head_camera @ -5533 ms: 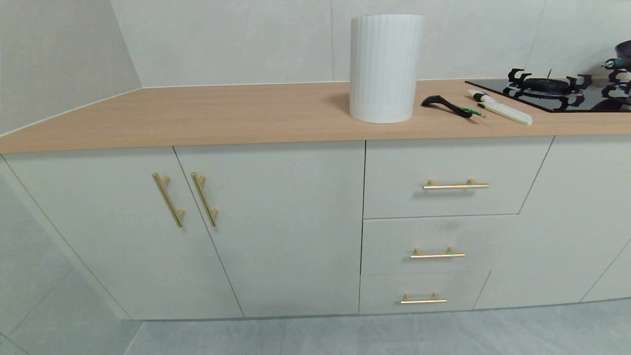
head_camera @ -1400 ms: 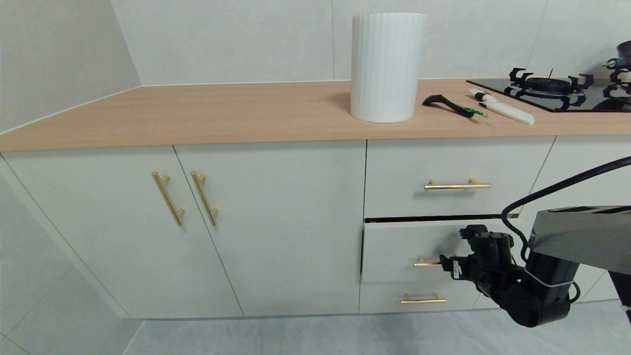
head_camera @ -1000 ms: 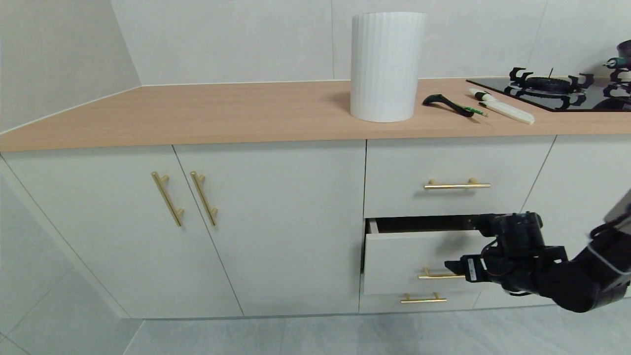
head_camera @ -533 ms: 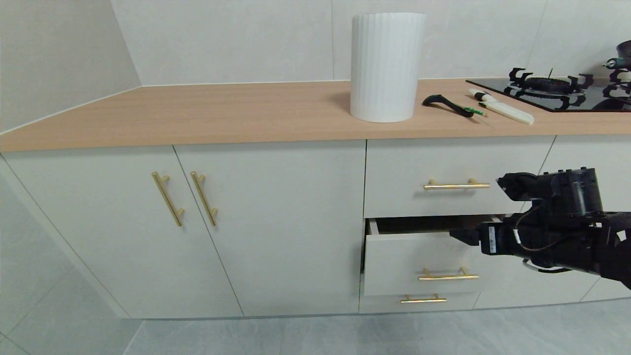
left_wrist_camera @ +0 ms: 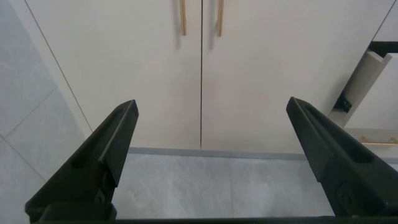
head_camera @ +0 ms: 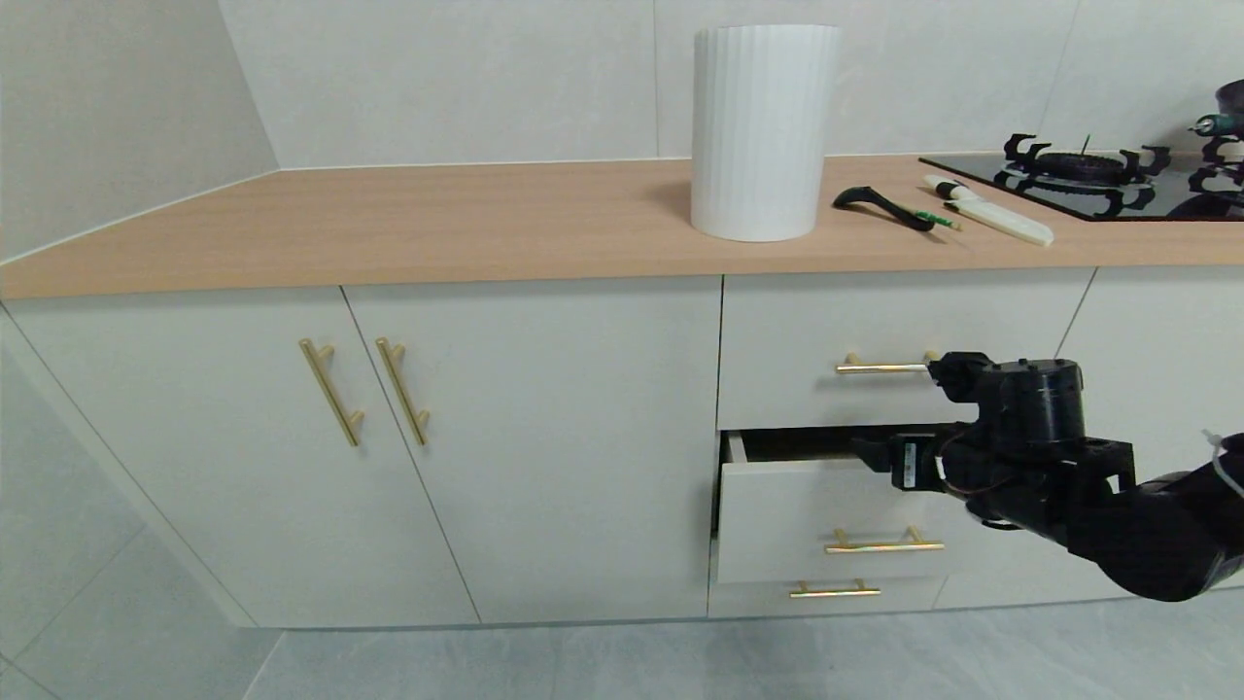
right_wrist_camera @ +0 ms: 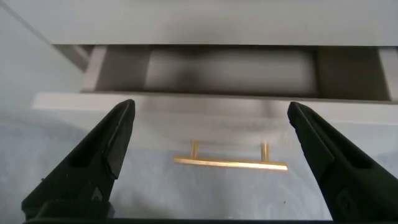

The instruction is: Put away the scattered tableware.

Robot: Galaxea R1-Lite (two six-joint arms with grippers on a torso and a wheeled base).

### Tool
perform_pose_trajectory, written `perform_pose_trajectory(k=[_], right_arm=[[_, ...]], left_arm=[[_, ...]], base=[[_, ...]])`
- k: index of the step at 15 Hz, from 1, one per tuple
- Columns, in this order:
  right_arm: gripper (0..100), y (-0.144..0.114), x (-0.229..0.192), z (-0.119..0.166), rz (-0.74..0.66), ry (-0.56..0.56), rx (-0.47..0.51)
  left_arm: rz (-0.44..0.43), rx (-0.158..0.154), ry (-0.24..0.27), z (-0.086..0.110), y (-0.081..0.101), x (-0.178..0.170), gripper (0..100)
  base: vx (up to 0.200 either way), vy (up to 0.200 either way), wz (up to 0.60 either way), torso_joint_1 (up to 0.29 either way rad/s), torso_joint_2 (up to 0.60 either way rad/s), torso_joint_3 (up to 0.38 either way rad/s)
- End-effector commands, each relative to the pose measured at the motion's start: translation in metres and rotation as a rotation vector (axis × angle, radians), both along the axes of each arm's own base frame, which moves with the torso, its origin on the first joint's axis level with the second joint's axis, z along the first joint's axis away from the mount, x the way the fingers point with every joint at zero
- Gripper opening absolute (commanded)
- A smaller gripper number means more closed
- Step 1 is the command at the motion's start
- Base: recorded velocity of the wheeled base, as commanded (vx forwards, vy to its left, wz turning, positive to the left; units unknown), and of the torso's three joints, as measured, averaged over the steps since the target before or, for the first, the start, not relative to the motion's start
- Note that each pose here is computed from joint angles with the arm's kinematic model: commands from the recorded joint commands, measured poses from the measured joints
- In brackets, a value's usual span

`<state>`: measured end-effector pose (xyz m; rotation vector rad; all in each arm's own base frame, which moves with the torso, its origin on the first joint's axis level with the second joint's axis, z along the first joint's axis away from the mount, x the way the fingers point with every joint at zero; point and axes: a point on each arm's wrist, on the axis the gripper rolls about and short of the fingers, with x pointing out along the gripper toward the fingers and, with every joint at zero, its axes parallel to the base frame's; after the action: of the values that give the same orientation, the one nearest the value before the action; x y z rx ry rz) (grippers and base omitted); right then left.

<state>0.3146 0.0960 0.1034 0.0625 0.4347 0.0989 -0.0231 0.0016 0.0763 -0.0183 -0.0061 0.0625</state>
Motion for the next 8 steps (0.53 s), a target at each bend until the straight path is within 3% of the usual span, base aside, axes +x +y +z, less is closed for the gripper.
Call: perform_pose_trajectory(k=[1, 8], right_arm=[[100, 0.003, 0.009, -0.024, -0.016, 0.042, -0.022], [100, 0.004, 0.025, -0.044, -0.084, -0.024, -0.04]], left_arm=[[0.0, 0.0, -0.001, 0.0, 0.0, 0.0, 100], [0.0, 0.0, 0.001, 0.0, 0.0, 0.0, 100]], base=[[0.0, 0.0, 0.0, 0.0, 0.0, 0.0], [0.0, 0.0, 0.0, 0.0, 0.0, 0.0]])
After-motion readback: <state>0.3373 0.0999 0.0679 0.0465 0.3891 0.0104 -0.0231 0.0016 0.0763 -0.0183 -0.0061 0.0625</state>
